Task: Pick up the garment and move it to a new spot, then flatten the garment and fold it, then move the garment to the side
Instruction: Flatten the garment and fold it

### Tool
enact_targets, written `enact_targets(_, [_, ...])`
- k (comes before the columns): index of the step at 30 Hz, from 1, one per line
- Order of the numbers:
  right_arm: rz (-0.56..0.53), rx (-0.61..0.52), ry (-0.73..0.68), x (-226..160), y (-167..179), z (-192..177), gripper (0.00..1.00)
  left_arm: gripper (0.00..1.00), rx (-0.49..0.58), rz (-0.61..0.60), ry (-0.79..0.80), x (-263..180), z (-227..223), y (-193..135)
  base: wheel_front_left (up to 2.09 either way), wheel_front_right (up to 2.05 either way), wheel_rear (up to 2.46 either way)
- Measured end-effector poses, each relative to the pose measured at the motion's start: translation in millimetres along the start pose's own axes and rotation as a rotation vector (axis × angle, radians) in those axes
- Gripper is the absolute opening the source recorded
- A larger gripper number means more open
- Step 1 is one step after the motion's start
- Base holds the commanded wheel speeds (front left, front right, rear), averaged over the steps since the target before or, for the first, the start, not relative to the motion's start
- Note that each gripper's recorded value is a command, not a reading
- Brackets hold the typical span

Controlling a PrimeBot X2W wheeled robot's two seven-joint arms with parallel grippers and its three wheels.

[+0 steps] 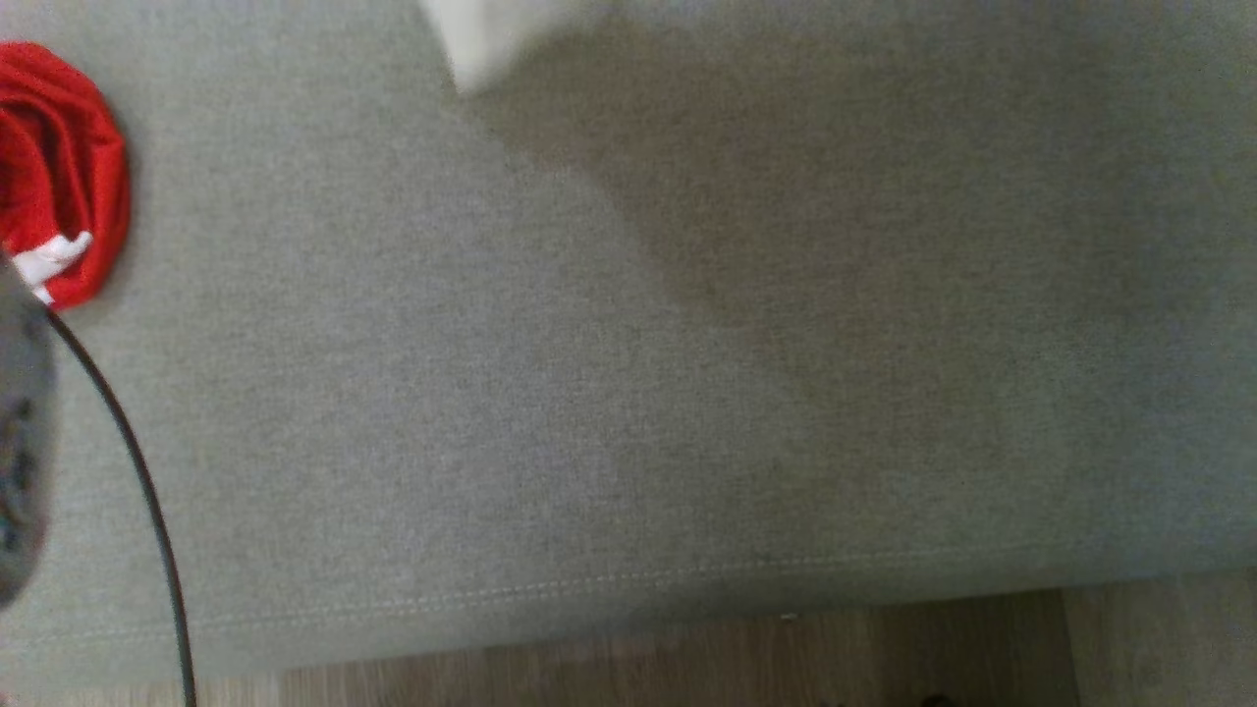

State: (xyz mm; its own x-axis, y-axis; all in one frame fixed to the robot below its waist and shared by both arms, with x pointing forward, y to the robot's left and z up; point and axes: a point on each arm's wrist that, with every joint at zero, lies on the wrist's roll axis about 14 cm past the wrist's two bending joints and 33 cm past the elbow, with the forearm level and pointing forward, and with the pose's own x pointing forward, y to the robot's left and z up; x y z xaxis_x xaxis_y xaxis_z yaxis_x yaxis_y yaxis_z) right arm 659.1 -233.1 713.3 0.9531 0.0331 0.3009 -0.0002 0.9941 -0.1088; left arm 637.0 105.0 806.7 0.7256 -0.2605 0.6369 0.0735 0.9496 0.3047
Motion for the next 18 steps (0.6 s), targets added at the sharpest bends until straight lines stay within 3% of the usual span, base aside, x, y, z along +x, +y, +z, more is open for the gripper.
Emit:
enact_targets(4, [0.030,-0.040,-0.058,18,9,-3,0.00,0.00,0.022,0.020,-0.148,12,30,10,0.00,0.00,0.00])
enact_targets(7, [0.065,-0.056,-0.025,24,21,-37,0.00,0.00,-0.009,-0.009,-0.154,1,11,5,0.00,0.00,0.00])
enact_targets(10, [0.107,-0.039,0.073,13,38,-92,0.00,0.00,-0.069,-0.051,-0.015,-41,-50,-13,0.00,0.00,0.00])
enact_targets(13, [0.135,0.006,0.218,-22,51,-151,0.00,0.00,-0.154,-0.074,0.212,-114,-116,-33,0.00,0.00,0.00])
enact_targets(18, [0.117,0.119,0.434,-95,55,-209,0.00,0.00,-0.295,-0.063,0.458,-220,-149,-58,0.00,0.00,0.00])
